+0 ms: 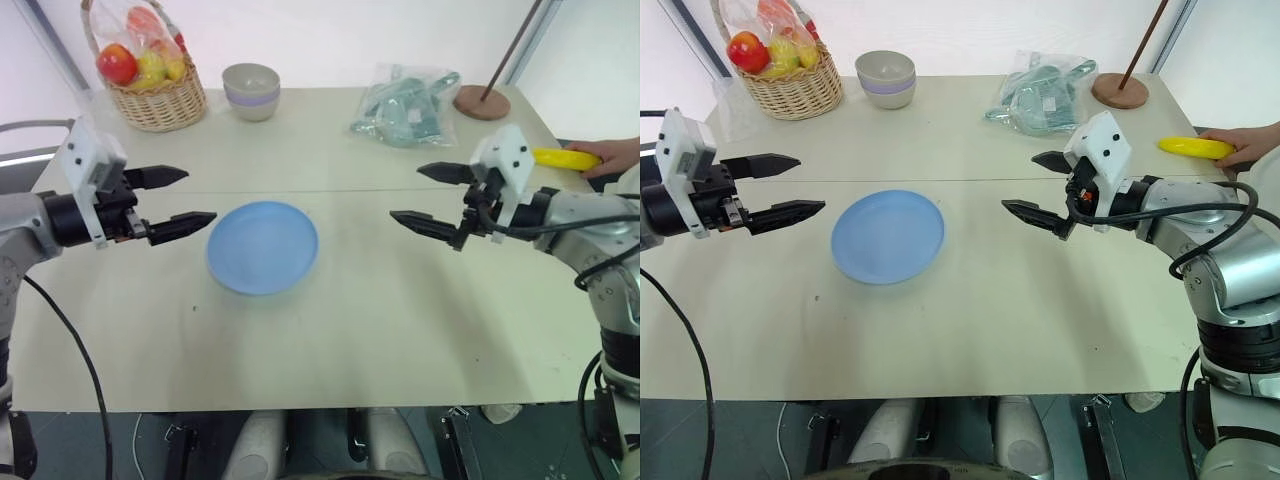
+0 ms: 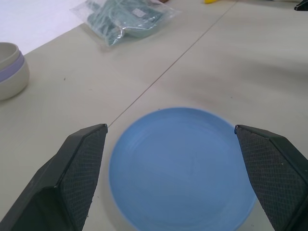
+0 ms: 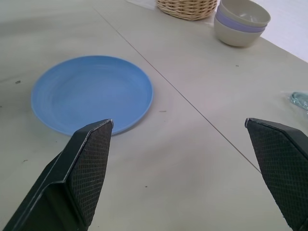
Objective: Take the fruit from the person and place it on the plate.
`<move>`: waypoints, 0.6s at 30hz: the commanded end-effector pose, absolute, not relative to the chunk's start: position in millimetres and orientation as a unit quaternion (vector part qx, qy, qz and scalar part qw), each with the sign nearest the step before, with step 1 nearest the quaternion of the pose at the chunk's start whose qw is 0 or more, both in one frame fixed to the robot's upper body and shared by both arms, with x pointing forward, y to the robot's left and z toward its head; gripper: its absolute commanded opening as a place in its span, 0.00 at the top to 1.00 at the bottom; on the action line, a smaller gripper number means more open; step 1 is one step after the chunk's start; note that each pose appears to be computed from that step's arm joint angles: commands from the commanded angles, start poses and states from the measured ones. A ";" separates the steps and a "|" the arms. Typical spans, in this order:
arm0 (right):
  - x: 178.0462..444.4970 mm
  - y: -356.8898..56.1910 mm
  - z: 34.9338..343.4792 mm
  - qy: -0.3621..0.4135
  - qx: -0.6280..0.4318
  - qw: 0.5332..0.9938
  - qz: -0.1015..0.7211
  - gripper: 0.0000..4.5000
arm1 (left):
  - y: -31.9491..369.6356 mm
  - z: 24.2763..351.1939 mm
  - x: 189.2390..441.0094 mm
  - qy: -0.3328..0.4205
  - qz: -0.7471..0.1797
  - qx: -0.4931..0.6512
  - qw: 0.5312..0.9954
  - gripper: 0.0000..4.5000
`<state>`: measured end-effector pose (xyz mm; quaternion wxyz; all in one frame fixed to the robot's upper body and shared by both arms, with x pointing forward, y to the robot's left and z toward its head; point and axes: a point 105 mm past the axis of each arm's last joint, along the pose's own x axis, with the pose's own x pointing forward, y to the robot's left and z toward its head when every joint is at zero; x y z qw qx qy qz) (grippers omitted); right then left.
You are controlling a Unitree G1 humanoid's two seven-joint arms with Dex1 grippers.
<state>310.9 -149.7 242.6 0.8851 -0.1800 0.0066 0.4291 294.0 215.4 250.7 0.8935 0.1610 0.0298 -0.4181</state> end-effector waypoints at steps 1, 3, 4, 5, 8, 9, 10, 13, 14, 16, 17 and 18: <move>309.7 -151.7 260.4 -0.027 -0.195 0.886 0.419 0.00 | 211.4 263.2 292.3 0.005 -0.421 0.174 0.890 0.02; 309.7 -151.2 260.6 -0.027 -0.195 0.886 0.420 0.00 | 211.0 262.8 292.3 0.006 -0.422 0.174 0.890 0.02; 309.6 -151.1 260.6 -0.027 -0.195 0.886 0.420 0.00 | 210.8 262.4 292.3 0.006 -0.422 0.174 0.890 0.02; 309.5 -151.2 260.5 -0.027 -0.195 0.886 0.420 0.00 | 210.5 261.9 292.3 0.007 -0.422 0.174 0.889 0.02; 308.5 -151.8 259.9 -0.025 -0.195 0.886 0.420 0.00 | 209.8 260.8 292.1 0.009 -0.423 0.174 0.889 0.02; 308.3 -152.1 259.7 -0.024 -0.195 0.886 0.420 0.00 | 209.4 260.3 292.0 0.010 -0.424 0.174 0.889 0.02; 308.0 -152.3 259.6 -0.023 -0.195 0.886 0.420 0.00 | 209.1 259.8 291.7 0.010 -0.424 0.173 0.889 0.02; 307.6 -152.6 259.4 -0.022 -0.195 0.886 0.419 0.00 | 208.5 258.3 291.4 0.012 -0.425 0.173 0.889 0.02; 307.6 -152.7 259.3 -0.022 -0.195 0.886 0.419 0.00 | 208.3 258.0 291.4 0.012 -0.425 0.172 0.889 0.02; 307.6 -152.8 259.1 -0.021 -0.194 0.887 0.419 0.00 | 208.0 257.7 291.9 0.012 -0.424 0.172 0.889 0.02; 307.2 -152.9 259.0 -0.021 -0.194 0.887 0.419 0.00 | 207.6 257.5 291.9 0.011 -0.425 0.172 0.889 0.02; 306.9 -153.0 259.0 -0.021 -0.194 0.887 0.420 0.00 | 207.2 257.4 291.9 0.011 -0.425 0.172 0.889 0.02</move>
